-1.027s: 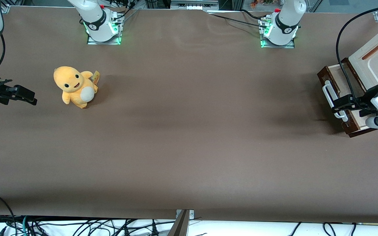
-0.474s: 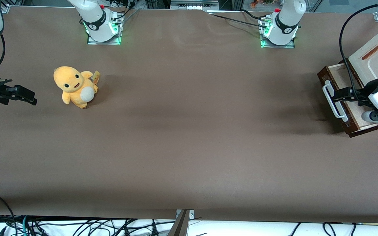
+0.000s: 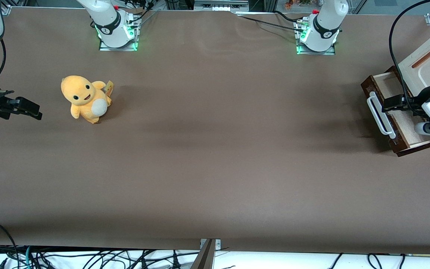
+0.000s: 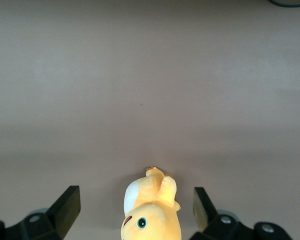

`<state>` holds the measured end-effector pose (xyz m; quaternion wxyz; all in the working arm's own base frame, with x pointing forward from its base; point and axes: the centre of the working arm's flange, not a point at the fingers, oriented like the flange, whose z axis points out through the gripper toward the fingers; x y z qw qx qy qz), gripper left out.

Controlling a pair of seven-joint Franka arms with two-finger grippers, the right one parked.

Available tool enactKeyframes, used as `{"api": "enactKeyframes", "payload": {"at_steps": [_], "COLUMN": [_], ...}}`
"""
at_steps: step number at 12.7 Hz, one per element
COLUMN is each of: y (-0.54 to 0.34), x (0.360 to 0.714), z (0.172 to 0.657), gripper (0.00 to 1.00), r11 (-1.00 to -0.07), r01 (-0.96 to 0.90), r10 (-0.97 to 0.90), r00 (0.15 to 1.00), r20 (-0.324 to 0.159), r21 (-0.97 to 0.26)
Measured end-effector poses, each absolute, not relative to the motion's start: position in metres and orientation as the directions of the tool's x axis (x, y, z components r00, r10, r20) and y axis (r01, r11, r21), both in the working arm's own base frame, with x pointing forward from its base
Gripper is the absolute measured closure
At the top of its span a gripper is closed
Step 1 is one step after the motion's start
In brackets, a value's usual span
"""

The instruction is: Open lower drawer with left arm only

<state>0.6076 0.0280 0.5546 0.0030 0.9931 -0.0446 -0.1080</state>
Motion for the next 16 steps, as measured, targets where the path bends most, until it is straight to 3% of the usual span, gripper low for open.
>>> {"api": "enactKeyframes", "payload": {"at_steps": [16], "y": [0.0190], "x": [0.6074], "z": [0.5550], "gripper": [0.00], "r11": [-0.997], "r01": [-0.075], "r10": [-0.075], "r00": [0.973], "r20": [-0.216], "r21": [0.010]}}
